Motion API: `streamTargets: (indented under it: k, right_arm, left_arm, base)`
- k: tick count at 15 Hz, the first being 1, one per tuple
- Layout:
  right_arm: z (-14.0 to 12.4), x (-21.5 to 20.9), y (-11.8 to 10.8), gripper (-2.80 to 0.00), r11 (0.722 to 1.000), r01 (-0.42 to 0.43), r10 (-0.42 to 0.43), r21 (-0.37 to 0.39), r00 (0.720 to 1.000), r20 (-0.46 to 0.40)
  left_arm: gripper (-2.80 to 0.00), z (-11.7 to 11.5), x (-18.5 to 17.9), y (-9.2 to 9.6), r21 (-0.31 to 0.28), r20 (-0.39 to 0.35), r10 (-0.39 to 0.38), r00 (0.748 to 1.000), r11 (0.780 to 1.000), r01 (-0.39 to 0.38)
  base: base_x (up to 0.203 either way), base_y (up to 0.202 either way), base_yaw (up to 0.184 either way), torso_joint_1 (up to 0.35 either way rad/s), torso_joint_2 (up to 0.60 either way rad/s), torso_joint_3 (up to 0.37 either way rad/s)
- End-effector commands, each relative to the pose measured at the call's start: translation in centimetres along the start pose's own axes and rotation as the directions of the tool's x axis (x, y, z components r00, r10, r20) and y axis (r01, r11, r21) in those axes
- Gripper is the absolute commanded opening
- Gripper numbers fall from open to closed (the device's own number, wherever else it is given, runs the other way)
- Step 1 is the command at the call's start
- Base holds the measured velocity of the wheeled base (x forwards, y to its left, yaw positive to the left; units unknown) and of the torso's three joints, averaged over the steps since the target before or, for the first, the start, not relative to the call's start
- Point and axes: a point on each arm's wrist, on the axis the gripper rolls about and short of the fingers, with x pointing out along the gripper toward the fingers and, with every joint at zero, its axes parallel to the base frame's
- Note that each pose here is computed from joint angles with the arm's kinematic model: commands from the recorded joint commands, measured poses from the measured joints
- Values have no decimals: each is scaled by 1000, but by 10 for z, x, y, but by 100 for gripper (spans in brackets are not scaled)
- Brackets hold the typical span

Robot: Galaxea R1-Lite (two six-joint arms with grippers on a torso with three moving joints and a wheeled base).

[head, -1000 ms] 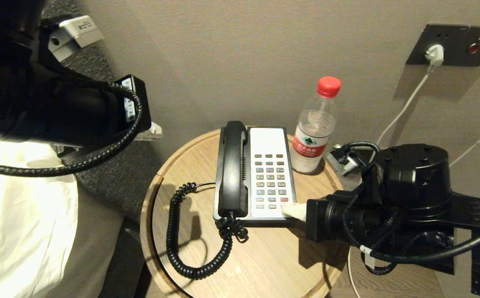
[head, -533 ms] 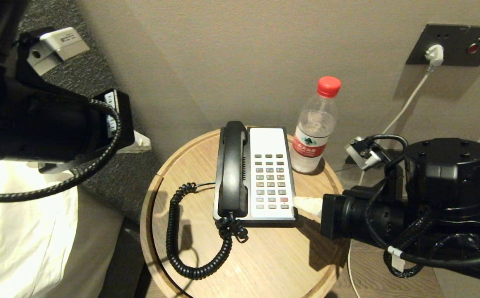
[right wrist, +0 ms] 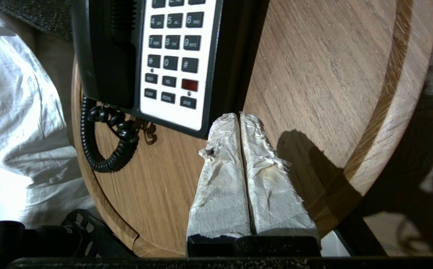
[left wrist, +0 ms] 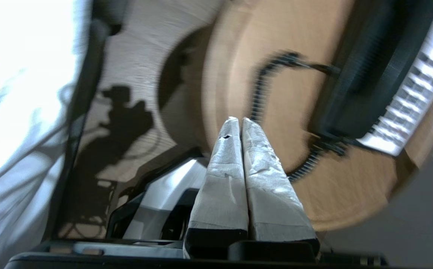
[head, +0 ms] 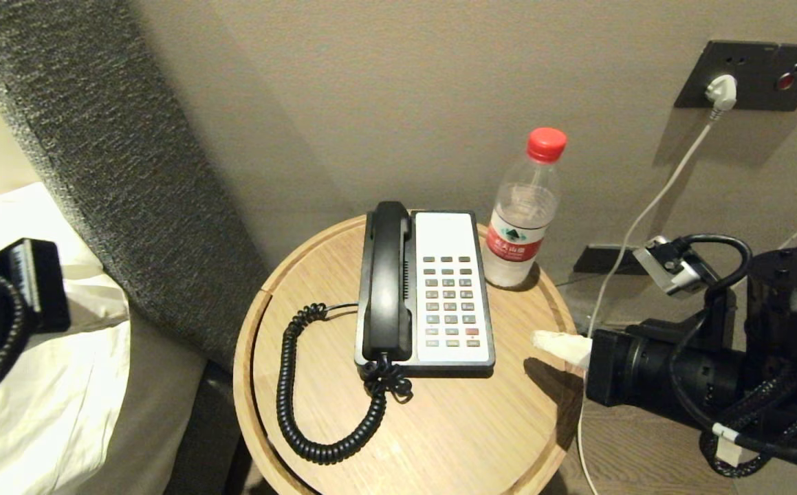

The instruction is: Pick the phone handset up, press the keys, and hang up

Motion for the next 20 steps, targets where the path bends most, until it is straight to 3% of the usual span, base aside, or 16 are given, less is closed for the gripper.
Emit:
streamTargets:
  k: [1,3,5,7,9,11,12,13,16,18,20]
  right_arm:
    - [1,-11,-9,-280,1000,26,-27,16,999,26]
    - [-1,-17,-17,-280,998,51,-52,26,998,37]
    - [-3,-27,-24,-280,997,72,-74,36,996,53]
    - [-7,-33,-26,-280,997,75,-76,37,996,53]
    - [-6,-43,-28,-280,996,76,-80,43,994,78]
    - [-9,-47,-32,-280,995,87,-91,50,992,85]
    - [-9,-49,-32,-280,995,85,-89,51,992,88]
    - [-9,-49,-32,-280,995,84,-88,51,992,90]
    - [-9,-56,-34,-280,995,86,-93,59,990,109]
    - [-10,-56,-34,-280,994,87,-93,60,989,111]
    - [-9,-55,-34,-280,994,87,-93,61,990,108]
  left_arm:
    - [-280,-12,-20,27,-71,58,38,998,997,-34]
    - [-280,-33,-47,60,-193,172,133,976,976,-99]
    - [-280,-81,-64,91,-259,245,222,944,953,-156]
    - [-280,-130,-62,114,-249,269,274,923,946,-208]
    - [-280,-163,-56,128,-179,300,304,904,949,-260]
    - [-280,-181,-48,133,-185,306,383,872,922,-341]
    - [-280,-184,-41,135,-159,298,383,874,923,-350]
    - [-280,-183,-36,136,-93,312,364,878,931,-353]
    - [-280,-180,-6,141,91,432,277,858,933,-347]
    - [-280,-187,17,148,269,489,195,850,893,-360]
    - [-280,-196,30,152,408,466,114,878,852,-327]
  base:
    - [0,0,0,0,0,0]
    - [0,0,0,0,0,0]
    - [0,0,0,0,0,0]
    - [0,0,0,0,0,0]
    - [0,0,0,0,0,0]
    - [0,0,0,0,0,0]
    - [0,0,0,0,0,0]
    - [0,0,0,0,0,0]
    - [0,0,0,0,0,0]
    - [0,0,0,0,0,0]
    - [0,0,0,0,0,0]
